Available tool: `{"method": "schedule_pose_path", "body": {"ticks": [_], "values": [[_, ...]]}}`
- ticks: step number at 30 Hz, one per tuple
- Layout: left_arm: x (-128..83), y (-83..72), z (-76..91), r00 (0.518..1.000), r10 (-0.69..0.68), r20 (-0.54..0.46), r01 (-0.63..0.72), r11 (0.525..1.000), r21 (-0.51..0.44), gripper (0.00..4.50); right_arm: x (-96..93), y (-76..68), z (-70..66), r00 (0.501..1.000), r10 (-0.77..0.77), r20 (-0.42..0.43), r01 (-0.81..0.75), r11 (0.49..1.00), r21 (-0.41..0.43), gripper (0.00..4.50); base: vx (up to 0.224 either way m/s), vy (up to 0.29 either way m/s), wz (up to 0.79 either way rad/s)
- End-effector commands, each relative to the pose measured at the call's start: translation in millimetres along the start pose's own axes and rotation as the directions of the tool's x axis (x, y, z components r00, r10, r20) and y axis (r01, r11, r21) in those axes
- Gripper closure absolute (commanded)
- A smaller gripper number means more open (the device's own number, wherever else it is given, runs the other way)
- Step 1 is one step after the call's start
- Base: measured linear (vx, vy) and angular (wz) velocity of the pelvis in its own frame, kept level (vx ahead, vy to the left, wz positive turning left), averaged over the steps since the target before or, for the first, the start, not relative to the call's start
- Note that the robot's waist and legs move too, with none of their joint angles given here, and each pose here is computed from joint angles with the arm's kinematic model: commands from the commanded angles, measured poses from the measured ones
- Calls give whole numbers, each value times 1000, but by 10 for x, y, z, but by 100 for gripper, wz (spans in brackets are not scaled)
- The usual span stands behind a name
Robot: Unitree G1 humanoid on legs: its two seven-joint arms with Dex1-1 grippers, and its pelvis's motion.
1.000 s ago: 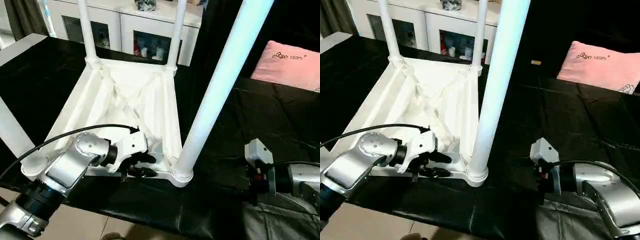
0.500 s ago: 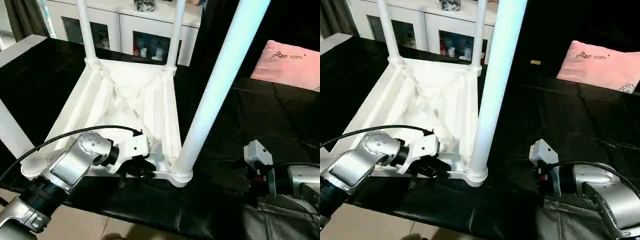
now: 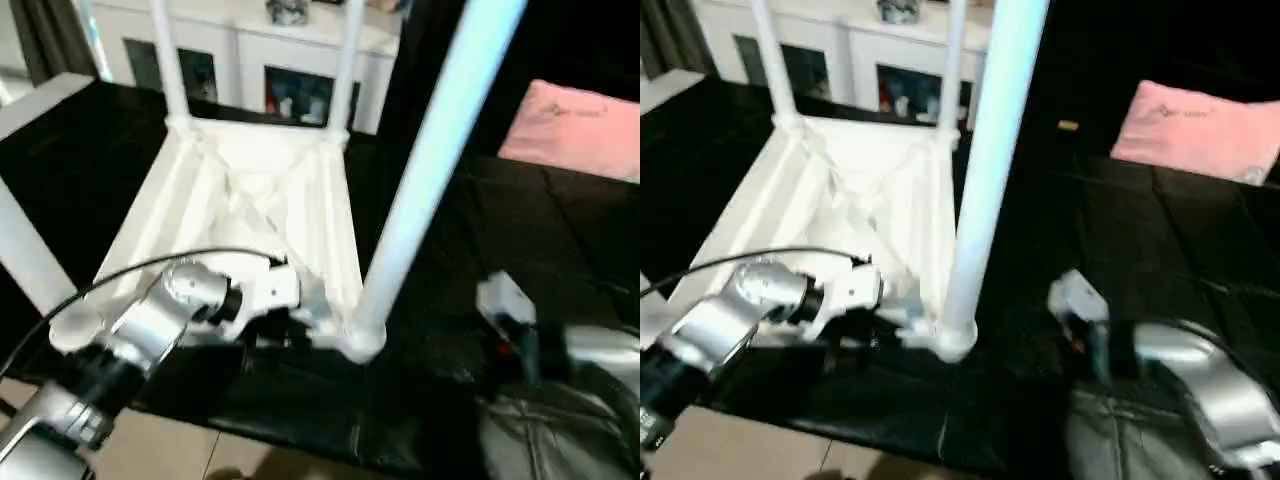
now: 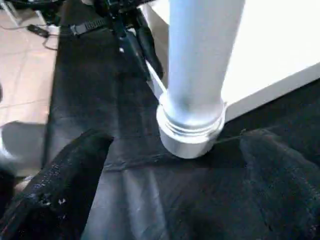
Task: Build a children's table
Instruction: Rotate leg to tighten
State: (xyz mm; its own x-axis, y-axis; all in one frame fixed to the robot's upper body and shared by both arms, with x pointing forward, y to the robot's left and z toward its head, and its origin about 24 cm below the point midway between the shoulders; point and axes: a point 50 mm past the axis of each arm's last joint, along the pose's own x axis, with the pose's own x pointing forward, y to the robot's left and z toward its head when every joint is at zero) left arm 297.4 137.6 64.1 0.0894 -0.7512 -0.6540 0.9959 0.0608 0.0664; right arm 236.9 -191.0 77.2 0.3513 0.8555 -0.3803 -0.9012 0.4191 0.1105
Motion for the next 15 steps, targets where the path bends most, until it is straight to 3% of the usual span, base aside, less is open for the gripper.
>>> {"method": "schedule_pose_path", "body": {"ticks": [1,5,12,15], "values": [[-114,120,84,997,69,28,-70,997,34,444,11,-51,13,999,-34,-1,34,999,-13,0,0,0,0],[-94,100,105,996,-30,79,29,999,14,444,152,-54,54,1000,12,10,-12,999,-32,0,0,0,0],[-52,69,49,989,-144,34,143,989,47,444,373,-104,137,993,83,89,-77,995,-71,0,0,0,0],[-24,60,54,984,-174,25,172,983,68,450,456,-100,129,985,149,91,-144,988,-63,29,0,0,0]]}}
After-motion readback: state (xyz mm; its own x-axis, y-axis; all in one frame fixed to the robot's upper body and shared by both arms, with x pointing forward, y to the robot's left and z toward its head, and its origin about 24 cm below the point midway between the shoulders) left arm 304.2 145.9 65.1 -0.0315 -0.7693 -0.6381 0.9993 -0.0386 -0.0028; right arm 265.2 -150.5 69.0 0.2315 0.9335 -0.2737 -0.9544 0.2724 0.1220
